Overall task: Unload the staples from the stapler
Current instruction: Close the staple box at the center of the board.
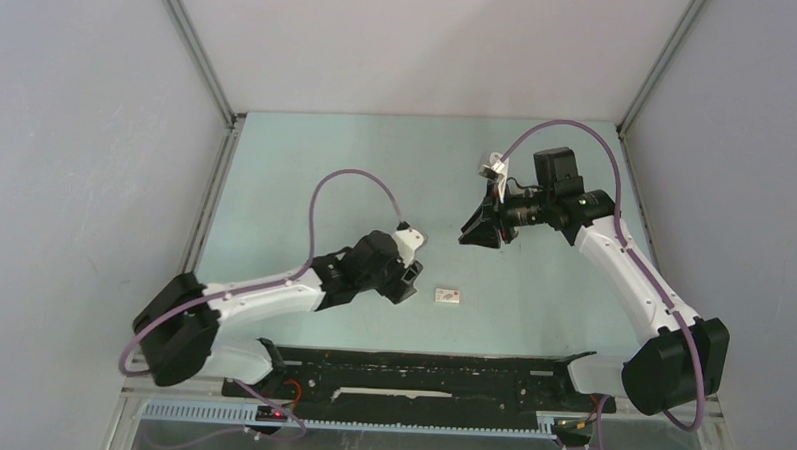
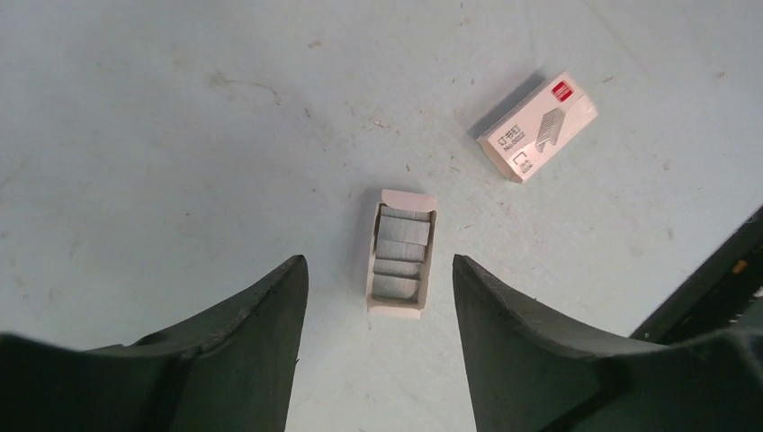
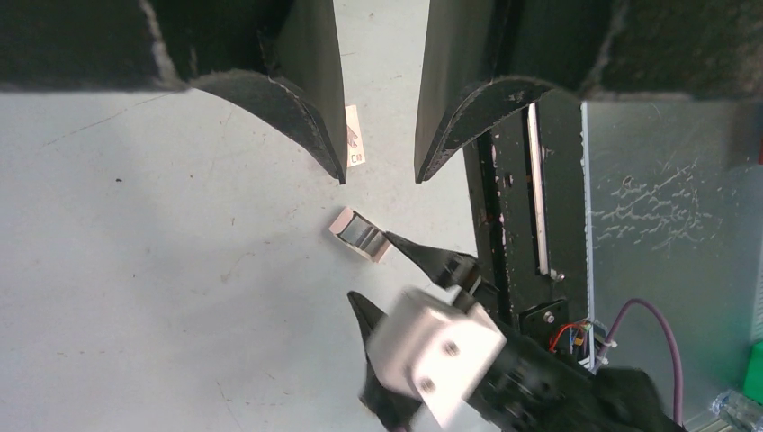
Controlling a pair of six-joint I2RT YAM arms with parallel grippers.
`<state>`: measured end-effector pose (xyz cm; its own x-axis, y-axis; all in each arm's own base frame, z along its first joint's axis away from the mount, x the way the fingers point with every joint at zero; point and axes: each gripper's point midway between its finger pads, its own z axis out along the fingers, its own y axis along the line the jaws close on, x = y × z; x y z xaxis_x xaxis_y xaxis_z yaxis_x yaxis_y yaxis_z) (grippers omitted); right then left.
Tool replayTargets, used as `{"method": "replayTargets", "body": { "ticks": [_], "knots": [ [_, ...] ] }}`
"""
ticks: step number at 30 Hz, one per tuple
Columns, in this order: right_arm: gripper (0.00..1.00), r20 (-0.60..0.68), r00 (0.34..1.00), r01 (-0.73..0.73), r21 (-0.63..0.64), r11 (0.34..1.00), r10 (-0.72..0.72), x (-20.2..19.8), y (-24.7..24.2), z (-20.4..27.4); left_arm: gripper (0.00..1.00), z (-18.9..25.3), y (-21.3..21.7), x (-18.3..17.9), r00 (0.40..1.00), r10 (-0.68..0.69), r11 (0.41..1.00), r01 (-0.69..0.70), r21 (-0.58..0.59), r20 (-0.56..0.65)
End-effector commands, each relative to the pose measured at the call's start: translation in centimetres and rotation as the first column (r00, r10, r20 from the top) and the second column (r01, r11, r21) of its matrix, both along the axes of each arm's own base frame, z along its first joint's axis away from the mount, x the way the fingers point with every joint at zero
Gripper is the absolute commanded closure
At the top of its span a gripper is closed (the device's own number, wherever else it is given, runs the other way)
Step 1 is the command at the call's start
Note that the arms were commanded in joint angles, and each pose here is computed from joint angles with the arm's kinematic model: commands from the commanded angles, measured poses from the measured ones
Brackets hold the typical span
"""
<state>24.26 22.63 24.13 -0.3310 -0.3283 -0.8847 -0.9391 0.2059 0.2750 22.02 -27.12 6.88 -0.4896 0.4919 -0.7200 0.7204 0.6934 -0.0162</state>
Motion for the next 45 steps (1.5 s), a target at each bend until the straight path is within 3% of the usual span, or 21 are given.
{"method": "replayTargets", "body": {
  "ticks": [1,4,9,20,36,45],
  "knots": [
    [0.58,0.022,1.000,-0.014,0.018,1.000,0.014,-0.4,0.0,0.8,0.31,4.3,0.7,0.6,0.989,0.104,0.983,-0.085,-0.163,0.107],
    [0.57,0.025,1.000,-0.015,0.018,1.000,0.014,-0.4,0.0,0.8,0.23,6.3,2.3,0.4,0.972,0.175,0.959,-0.132,-0.252,0.156],
    [0.58,0.020,1.000,-0.017,0.014,1.000,0.017,-0.4,0.1,0.6,0.01,8.0,3.6,-0.7,0.956,0.237,0.902,-0.151,-0.404,0.171],
    [0.58,0.008,1.000,-0.015,0.002,1.000,0.015,-0.2,0.2,0.0,0.00,3.8,5.1,-2.4,0.949,0.316,0.846,-0.286,-0.449,-0.010],
    [0.58,0.010,1.000,-0.018,0.001,1.000,0.018,-0.3,0.2,0.1,0.23,1.9,3.3,-5.1,0.951,0.241,0.766,-0.310,-0.564,-0.195],
    [0.58,0.010,1.000,-0.016,-0.001,1.000,0.016,-0.2,0.2,0.0,0.55,1.0,2.4,-6.1,0.944,0.193,0.759,-0.316,-0.570,-0.267]
  ]
}}
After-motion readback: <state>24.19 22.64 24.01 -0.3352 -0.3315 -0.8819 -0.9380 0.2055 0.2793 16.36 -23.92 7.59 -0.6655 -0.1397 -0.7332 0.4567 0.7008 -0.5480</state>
